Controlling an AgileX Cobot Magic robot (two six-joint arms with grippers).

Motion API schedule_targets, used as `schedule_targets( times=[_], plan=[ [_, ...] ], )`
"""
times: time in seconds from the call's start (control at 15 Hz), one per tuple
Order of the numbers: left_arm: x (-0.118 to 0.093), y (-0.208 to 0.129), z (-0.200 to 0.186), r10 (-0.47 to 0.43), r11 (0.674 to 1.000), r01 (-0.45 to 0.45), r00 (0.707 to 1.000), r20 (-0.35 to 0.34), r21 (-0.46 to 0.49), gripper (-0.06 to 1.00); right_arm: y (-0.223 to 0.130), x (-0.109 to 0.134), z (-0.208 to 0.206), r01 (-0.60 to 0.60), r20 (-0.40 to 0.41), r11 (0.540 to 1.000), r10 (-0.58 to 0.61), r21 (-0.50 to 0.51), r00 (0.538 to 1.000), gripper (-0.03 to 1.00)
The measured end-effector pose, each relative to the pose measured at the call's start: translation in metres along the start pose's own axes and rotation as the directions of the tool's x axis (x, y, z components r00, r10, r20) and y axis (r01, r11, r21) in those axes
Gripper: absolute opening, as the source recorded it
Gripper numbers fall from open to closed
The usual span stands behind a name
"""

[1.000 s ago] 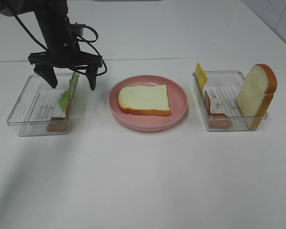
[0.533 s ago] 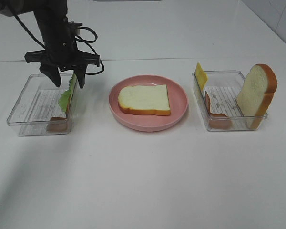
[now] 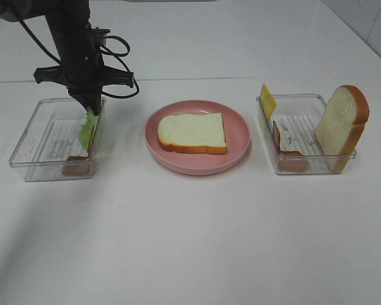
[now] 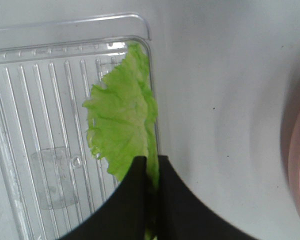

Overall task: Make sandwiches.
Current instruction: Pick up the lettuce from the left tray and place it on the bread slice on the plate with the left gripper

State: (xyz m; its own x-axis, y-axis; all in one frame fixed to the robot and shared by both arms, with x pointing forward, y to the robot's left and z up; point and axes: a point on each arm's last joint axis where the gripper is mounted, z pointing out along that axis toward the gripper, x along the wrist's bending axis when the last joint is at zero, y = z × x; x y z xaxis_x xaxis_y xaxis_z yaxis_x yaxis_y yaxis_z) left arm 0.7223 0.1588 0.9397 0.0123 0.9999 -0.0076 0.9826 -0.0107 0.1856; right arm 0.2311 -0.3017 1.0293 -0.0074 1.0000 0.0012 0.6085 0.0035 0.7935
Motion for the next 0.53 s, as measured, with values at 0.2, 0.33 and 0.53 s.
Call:
schedule_targets(
  times=[0.2, 0.33, 0.53],
  plan=[
    [0.002, 0.0, -0.012, -0.012, 1.0, 0.012, 1.0, -0.016, -0.016, 0.0, 0.0, 0.0, 0.0, 0.0, 0.0, 1.0, 0.0, 0.0, 1.0, 0.84],
    [0.005, 0.003, -0.048, -0.013, 0.996, 0.011, 1.0, -0.016, -0.085, 0.0, 0.0, 0.0, 0.0, 0.0, 0.0, 1.0, 0.0, 0.0, 1.0, 0.84],
    [0.004, 0.006, -0.099, -0.022, 0.981, 0.03, 0.999, 0.043, -0.192, 0.0, 0.0, 0.0, 0.0, 0.0, 0.0, 1.0, 0.0, 0.0, 1.0, 0.84]
  ],
)
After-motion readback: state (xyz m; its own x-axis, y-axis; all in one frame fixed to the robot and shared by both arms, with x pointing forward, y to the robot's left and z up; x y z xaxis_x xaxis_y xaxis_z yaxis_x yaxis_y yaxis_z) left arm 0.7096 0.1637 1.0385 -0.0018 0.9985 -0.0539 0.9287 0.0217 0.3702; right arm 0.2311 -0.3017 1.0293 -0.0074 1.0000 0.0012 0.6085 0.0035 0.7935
